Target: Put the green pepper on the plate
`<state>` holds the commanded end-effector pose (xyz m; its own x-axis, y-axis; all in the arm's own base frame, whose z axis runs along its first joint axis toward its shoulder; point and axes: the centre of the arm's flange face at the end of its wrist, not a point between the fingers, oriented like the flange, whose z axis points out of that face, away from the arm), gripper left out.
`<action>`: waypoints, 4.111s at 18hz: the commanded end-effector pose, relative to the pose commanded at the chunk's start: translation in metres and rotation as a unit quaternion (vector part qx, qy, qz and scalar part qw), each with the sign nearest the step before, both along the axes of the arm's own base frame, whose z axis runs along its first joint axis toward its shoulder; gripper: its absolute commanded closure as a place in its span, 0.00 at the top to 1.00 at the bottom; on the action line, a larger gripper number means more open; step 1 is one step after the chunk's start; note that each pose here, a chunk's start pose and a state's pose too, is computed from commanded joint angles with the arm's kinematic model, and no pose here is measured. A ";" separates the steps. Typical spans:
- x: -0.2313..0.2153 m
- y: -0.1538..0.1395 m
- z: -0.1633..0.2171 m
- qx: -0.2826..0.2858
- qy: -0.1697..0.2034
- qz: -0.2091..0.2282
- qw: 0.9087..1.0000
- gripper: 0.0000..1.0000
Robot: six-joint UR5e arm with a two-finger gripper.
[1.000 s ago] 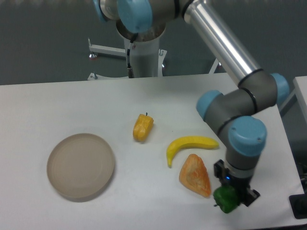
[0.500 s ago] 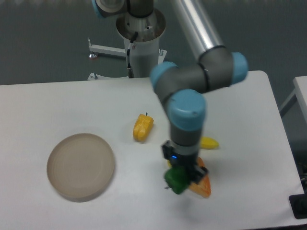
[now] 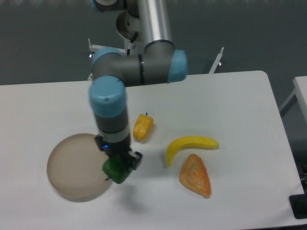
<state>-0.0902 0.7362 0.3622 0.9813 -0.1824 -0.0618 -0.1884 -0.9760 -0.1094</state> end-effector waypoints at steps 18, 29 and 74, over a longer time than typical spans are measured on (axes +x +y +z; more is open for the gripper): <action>0.060 -0.014 -0.081 -0.059 -0.020 0.027 0.998 0.28; 0.066 -0.012 -0.095 -0.067 -0.022 0.023 0.997 0.28; 0.031 -0.027 -0.061 -0.052 -0.006 -0.023 0.998 1.00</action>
